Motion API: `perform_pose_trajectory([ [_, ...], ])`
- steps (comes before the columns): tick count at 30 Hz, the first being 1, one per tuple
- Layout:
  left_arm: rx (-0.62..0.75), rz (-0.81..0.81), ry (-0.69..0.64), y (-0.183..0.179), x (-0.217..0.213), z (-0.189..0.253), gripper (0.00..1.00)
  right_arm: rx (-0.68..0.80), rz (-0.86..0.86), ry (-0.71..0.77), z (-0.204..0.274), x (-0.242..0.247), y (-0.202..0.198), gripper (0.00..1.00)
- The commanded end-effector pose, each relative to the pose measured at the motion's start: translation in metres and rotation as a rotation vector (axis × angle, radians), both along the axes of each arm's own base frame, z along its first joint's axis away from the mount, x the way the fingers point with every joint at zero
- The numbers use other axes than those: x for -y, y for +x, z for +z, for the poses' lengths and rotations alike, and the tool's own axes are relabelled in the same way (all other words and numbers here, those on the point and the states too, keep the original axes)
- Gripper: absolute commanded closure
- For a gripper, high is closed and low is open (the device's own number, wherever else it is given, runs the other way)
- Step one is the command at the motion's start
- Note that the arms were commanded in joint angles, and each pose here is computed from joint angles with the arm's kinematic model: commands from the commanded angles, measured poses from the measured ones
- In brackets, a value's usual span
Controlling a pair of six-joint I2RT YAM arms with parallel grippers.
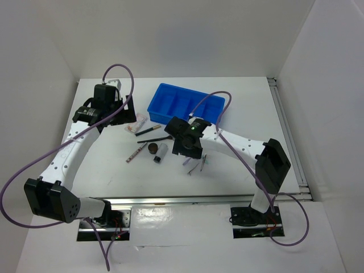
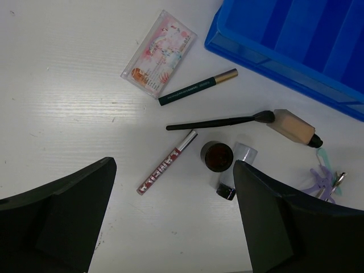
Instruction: Organize the makeup
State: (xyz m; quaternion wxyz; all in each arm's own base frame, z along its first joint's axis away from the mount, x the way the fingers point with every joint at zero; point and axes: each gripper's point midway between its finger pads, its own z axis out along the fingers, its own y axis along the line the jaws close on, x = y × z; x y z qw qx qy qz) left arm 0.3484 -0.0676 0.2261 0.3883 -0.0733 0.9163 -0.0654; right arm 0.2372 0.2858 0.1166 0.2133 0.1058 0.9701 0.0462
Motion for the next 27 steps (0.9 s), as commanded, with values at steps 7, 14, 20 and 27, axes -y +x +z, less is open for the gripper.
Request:
perform_pose_trajectory([
  [7,0.001,-0.026,-0.002,0.001,0.004,0.002,0.02,-0.007,-0.183,0.003,-0.007,0.023,0.009,0.33],
  [14,0.019,-0.026,-0.005,0.003,0.005,0.009,0.02,0.010,-0.171,0.006,-0.020,0.023,0.025,0.40],
  [20,0.019,-0.026,-0.005,0.003,0.005,0.009,0.02,0.001,-0.148,0.016,-0.026,0.014,0.028,0.49],
  [27,0.018,-0.033,-0.011,0.003,0.006,0.009,0.02,-0.027,-0.127,0.025,-0.035,0.007,0.027,0.57],
])
